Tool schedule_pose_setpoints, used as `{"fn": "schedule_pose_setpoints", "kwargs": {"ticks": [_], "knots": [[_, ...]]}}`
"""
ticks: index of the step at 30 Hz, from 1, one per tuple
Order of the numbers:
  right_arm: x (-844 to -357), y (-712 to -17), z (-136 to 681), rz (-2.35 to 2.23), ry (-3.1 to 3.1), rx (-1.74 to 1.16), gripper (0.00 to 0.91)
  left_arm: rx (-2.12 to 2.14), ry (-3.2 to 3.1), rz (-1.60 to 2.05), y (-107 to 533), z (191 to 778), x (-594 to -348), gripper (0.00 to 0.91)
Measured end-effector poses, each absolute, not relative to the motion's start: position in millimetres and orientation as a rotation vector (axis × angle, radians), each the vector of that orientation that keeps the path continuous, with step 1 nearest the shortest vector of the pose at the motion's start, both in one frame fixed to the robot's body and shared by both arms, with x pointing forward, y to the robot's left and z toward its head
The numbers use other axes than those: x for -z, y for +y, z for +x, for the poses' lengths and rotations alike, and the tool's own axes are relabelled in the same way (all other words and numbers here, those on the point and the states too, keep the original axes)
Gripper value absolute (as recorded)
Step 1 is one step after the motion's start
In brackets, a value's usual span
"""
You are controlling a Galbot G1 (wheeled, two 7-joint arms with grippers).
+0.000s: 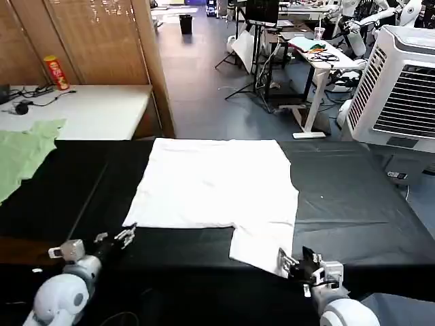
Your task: Fold and organize the clothes.
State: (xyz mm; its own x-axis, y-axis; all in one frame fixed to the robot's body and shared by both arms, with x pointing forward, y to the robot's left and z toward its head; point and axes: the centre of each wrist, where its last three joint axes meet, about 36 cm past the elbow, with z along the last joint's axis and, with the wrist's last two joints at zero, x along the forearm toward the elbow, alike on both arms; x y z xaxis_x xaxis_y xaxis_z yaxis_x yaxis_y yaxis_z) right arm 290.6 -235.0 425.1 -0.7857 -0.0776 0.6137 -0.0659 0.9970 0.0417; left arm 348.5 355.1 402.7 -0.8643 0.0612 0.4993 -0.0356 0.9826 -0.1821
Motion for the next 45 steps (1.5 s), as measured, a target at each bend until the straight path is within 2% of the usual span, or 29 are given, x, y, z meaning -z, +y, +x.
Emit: {"fn": "schedule_pose_setpoints", "kwargs": {"ticks": [9, 16, 22, 30, 45], "knots": [[-447.7, -240.9, 268.2, 0.074, -2.493, 0.0, 0.0, -0.258, -2.603, -0.036, 348.4, 338.3, -405.9, 0.0], [-473.9, -243.4, 238.4, 0.051, -2.506, -0.014, 0.0, -0.246, -2.626, -0.04, 330.3, 315.3, -429.3, 0.0], [-477.1, -248.5, 236.5, 0.064, -2.569, 0.02, 0.0, -0.245, -2.625, -0.051, 317.0, 283.5, -445.2, 0.0], [-450.3, -265.0, 283.4, 0.105, -2.721, 0.049, 0.0, -0.29, -2.689, -0.024, 314.1, 271.8, -448.9, 0.0], [-413.2, -282.2, 397.9, 0.113, -2.823, 0.003, 0.0, -0.284, -2.824, 0.061, 318.3, 338.4, -435.2, 0.0]]}}
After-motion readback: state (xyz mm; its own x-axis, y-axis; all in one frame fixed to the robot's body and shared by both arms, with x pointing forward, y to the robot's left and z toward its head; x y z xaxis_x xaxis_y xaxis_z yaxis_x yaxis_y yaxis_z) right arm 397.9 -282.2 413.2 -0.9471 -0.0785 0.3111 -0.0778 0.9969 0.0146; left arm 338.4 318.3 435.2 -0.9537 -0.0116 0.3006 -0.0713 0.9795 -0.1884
